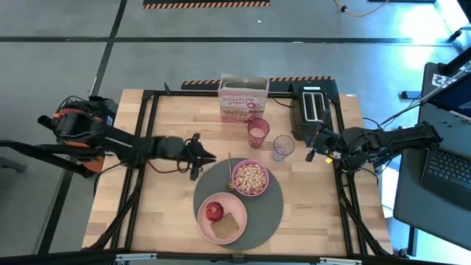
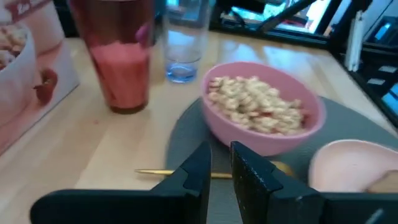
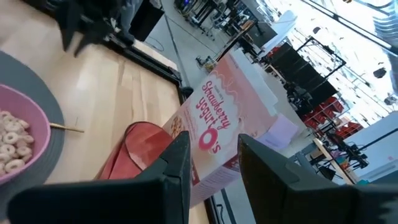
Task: Arrange a breakfast setting
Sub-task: Put the spoon on the grey placemat to the left of the pink bowl
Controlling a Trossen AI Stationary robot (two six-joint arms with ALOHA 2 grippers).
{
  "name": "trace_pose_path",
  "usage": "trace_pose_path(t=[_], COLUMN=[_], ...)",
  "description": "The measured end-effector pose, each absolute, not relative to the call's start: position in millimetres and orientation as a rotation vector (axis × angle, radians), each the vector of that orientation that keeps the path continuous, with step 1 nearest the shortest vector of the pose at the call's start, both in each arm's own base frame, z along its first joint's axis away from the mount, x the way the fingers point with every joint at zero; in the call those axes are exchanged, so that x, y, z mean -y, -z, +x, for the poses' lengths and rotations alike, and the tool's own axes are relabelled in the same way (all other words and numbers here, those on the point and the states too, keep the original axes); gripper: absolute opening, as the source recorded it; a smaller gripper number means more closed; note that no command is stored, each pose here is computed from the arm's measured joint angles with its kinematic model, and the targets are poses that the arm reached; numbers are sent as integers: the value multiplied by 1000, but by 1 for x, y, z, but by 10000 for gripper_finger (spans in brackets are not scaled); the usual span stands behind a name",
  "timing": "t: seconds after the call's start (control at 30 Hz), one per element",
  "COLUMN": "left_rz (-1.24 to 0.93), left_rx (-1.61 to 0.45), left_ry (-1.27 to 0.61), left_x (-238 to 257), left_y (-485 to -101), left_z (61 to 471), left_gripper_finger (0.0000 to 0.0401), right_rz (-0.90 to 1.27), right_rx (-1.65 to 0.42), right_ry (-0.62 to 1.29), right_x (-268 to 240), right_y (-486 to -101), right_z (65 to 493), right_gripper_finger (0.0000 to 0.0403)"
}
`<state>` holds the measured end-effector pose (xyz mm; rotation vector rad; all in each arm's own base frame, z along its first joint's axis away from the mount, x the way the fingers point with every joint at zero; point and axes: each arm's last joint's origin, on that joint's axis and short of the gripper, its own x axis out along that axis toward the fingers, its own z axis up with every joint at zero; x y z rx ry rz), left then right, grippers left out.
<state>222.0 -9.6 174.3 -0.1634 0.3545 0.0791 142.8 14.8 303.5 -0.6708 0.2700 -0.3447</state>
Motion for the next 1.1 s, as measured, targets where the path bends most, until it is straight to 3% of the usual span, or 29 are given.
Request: trace_pose_path(t=[0.17,0.5,1.1], left_rz=[-168,-184,-214], left_rx=[-394,-561,-672], left_ry=[-85,-54,-81], left_x=[-19,-53,-60], left_y=[-165,-131,-104], left_z=[233,276,287], left_gripper_finger=[51,8,4], right_rz=[-696,-710,-720], right_rx=[-281,-275,-280], right_ry=[337,333,323], right_x=[-16,-17,-17], right_y=[-302,-302,-301], right_z=[147,150,152], right_gripper_finger=[104,104,104])
